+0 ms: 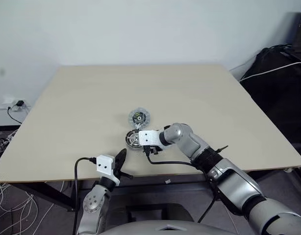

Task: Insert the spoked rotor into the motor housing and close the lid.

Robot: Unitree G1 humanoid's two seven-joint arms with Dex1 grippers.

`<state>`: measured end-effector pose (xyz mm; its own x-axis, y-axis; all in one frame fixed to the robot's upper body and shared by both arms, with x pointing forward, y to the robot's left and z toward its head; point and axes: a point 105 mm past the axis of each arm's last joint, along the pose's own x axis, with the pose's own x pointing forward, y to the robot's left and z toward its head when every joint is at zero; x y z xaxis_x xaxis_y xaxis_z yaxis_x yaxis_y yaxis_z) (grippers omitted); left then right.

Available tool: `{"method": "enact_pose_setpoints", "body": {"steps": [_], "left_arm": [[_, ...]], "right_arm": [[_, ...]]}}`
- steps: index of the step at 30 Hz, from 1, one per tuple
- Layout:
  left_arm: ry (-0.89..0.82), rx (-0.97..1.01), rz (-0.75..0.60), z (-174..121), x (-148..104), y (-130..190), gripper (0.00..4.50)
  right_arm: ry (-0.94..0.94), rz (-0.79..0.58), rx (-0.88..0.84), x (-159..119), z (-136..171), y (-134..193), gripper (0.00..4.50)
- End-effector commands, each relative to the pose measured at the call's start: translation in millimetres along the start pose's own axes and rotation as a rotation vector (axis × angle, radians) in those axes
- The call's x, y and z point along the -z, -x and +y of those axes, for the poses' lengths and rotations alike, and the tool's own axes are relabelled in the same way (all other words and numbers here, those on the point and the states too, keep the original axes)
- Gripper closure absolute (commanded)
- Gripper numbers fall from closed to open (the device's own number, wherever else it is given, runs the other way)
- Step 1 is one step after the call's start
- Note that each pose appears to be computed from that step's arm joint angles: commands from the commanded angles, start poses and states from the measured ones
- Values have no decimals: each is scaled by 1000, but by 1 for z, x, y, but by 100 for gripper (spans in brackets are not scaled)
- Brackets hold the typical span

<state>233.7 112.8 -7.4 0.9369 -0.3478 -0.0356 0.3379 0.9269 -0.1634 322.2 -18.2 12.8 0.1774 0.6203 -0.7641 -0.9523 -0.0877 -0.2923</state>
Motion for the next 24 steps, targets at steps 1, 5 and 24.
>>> {"method": "enact_pose_setpoints", "body": {"steps": [1,5,24], "left_arm": [[2,0,-46,0,-8,-3,450],[6,-2,-46,1,-8,-4,450],[15,25,-39,-2,-9,-9,450]], "right_arm": [[20,-15,23,-6,-8,5,387],[16,-13,27,-5,-7,6,439],[-107,-82,218,-9,-12,36,439]]}}
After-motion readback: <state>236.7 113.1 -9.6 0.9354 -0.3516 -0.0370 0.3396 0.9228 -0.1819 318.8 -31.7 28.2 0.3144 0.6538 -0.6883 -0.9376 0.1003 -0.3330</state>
